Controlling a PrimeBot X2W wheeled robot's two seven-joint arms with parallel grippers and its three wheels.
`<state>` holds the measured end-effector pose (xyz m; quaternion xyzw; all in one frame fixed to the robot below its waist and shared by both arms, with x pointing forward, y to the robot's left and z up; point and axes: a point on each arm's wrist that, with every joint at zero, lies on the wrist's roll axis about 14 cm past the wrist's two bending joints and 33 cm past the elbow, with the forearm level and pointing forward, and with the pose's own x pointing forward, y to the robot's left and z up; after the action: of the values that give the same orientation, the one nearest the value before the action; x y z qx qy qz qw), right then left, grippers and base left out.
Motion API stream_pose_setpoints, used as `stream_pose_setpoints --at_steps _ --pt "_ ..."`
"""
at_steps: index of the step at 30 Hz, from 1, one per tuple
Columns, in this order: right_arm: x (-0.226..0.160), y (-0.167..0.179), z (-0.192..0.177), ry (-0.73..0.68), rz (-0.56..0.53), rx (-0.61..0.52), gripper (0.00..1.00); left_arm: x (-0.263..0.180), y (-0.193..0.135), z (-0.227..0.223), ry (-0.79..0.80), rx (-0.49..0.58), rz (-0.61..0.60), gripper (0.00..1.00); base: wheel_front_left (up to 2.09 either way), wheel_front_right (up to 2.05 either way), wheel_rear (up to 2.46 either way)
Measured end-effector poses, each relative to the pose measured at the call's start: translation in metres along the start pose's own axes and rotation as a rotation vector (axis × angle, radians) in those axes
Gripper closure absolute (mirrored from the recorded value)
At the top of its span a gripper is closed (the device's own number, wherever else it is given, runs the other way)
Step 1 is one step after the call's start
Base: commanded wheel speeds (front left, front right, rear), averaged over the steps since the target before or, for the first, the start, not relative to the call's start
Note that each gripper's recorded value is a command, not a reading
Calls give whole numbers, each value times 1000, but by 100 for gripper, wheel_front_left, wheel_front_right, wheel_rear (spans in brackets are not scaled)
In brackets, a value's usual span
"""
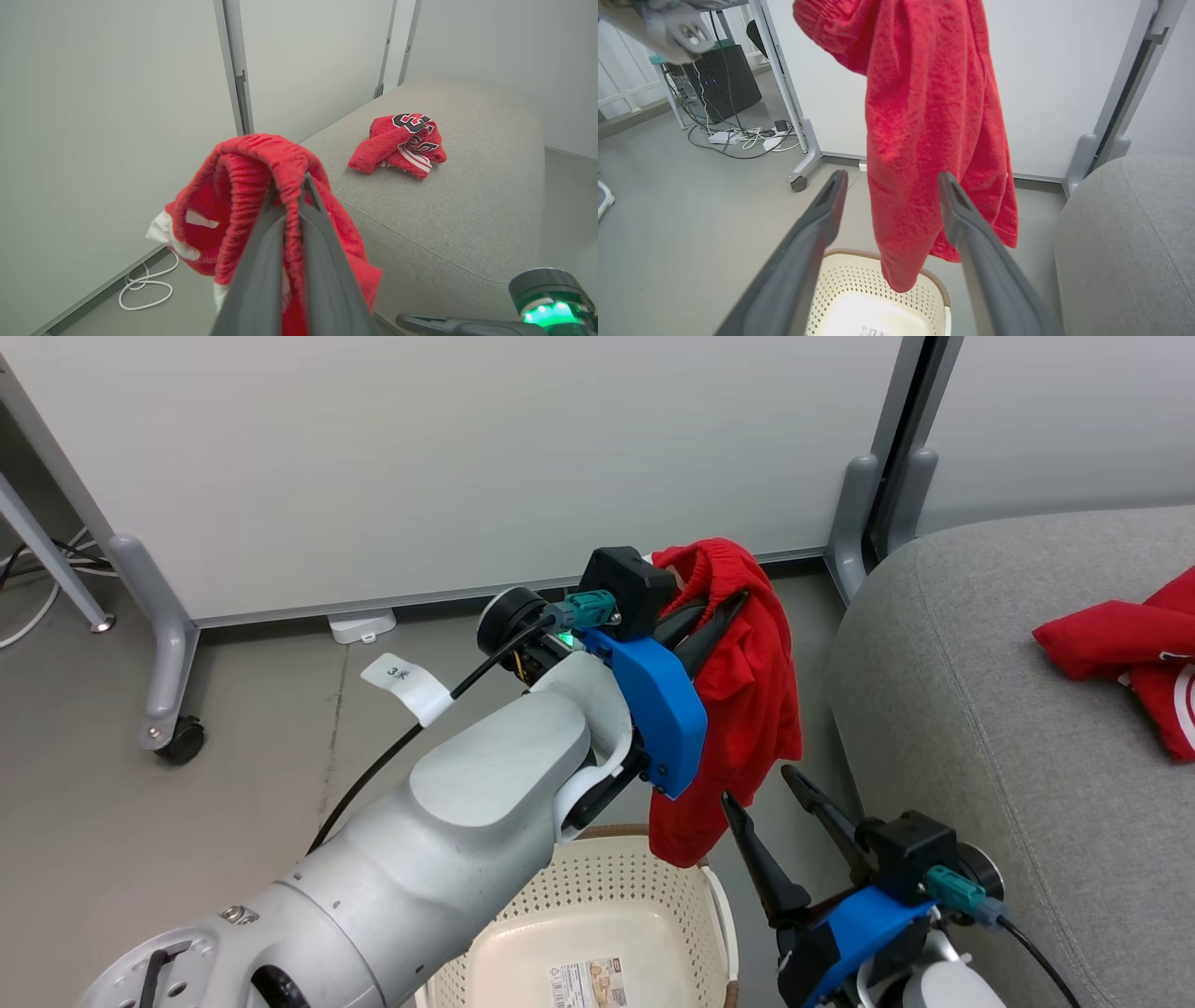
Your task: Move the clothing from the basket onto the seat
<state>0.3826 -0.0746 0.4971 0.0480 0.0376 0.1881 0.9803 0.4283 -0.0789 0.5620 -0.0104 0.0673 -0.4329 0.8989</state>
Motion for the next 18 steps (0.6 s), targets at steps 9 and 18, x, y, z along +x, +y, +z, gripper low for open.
stream_pose_setpoints --at_steps 9,18 --pt "20 -8 7 -15 -1 -17 0 2 -6 5 -11 -1 -10 100 0 0 0" --pt "38 -17 8 -16 -8 -1 0 1 -13 8 -17 -7 -23 100 0 0 0"
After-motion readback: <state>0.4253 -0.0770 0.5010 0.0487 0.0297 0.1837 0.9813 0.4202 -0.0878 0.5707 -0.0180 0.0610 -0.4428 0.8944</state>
